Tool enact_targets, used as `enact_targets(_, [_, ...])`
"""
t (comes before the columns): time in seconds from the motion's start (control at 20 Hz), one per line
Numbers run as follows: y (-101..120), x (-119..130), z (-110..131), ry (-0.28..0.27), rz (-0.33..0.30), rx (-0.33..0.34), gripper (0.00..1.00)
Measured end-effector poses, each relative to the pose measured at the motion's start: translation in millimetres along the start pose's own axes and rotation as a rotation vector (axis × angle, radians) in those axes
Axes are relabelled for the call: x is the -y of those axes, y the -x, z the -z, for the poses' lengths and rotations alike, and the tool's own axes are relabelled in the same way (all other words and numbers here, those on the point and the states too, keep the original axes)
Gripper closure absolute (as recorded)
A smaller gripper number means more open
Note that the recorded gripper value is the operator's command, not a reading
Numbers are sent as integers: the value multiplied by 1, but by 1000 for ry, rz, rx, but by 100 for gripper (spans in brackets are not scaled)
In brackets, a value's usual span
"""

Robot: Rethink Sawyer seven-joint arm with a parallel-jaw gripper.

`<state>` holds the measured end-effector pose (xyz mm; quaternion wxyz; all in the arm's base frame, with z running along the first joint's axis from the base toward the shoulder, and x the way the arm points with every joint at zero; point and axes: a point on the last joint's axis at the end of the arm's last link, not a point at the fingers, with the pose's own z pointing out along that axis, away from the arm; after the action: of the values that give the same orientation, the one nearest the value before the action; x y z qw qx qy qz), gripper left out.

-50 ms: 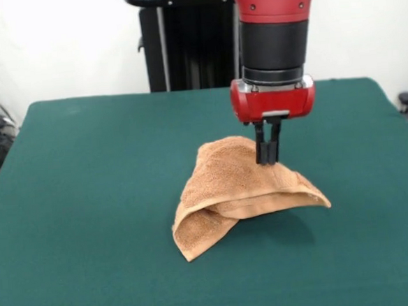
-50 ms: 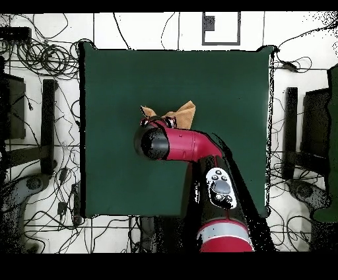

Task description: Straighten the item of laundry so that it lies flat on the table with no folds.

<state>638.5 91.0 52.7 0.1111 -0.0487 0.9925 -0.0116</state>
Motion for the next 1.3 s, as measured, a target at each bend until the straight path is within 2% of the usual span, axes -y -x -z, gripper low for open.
enact_targets(0.6, [1, 1, 2, -3, -2, 2, 100])
enact_targets(0.9, [0, 5, 11, -19, -2, 7, 100])
enact_targets(1.1, [-1, 23, 25, -34, -47, 10, 100])
enact_targets(1.3, [2, 46, 35, -42, -119, 7, 100])
